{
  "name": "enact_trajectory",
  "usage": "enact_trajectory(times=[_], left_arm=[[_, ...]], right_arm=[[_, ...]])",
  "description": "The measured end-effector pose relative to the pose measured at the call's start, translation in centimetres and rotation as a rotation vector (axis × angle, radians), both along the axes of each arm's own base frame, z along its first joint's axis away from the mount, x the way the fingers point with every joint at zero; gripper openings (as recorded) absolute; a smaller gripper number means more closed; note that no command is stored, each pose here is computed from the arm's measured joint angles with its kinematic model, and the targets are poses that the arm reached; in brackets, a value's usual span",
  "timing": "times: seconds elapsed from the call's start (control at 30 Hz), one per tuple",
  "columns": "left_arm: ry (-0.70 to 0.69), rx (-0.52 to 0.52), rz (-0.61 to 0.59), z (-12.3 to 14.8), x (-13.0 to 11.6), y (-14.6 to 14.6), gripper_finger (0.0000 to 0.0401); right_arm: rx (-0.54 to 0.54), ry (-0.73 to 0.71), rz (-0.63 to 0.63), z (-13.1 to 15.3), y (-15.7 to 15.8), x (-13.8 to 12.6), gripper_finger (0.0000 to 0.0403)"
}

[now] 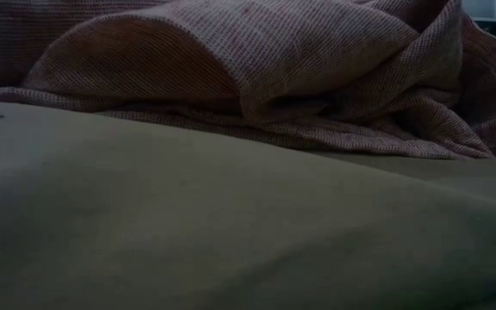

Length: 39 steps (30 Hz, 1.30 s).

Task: Fold laundry
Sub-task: Fold the blue jeans

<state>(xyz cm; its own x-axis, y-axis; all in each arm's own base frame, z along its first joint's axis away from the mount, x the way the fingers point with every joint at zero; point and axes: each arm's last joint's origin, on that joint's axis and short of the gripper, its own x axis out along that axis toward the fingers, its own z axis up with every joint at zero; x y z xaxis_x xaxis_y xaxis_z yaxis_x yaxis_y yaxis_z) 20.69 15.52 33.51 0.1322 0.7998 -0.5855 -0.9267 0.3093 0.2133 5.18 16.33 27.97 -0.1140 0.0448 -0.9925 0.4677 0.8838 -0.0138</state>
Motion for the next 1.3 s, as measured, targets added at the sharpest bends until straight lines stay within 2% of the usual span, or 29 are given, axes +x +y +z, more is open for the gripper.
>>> enact_trajectory(times=[0.1,0.2,0.3,0.47,0.6,0.7,0.83,1.07,1.17,1.3], left_arm=[[0.016,0.018,-0.005,0.1,0.0,0.1,0.0000],[0.091,0.028,-0.059,0.1,0.0,0.1,0.0011],[0.140,0.036,-0.096,0.1,0.0,0.0,0.0044],[0.128,0.036,-0.108,0.1,0.1,0.1,0.0113],[0.052,0.000,-0.182,0.6,0.1,-0.3,0.0139],[-0.047,-0.067,-0.290,0.9,0.2,-0.6,0.0140],[-0.202,-0.152,-0.353,1.8,-0.1,-0.7,0.0134],[-0.350,-0.177,-0.479,4.9,-0.4,-1.2,0.0133],[-0.397,-0.218,-0.581,5.5,0.0,-1.9,0.0133],[-0.410,-0.273,-0.683,5.4,0.7,-3.1,0.0133]], right_arm=[[0.000,0.000,0.000,0.0,0.0,0.0,0.0017],[0.000,0.000,0.000,0.0,0.0,0.0,0.0017],[0.000,0.000,0.000,0.0,0.0,0.0,0.0017],[0.000,-0.001,0.000,0.0,0.0,0.0,0.0017],[0.000,-0.001,0.000,0.0,0.0,0.0,0.0017],[0.000,0.000,0.000,0.0,0.0,0.0,0.0017],[0.000,-0.001,0.000,0.0,0.0,0.0,0.0017],[0.001,-0.001,-0.052,0.0,0.1,0.0,0.0018],[0.001,0.000,-0.056,0.0,0.1,0.0,0.0033],[0.002,0.006,-0.076,0.0,0.1,0.0,0.0077]])
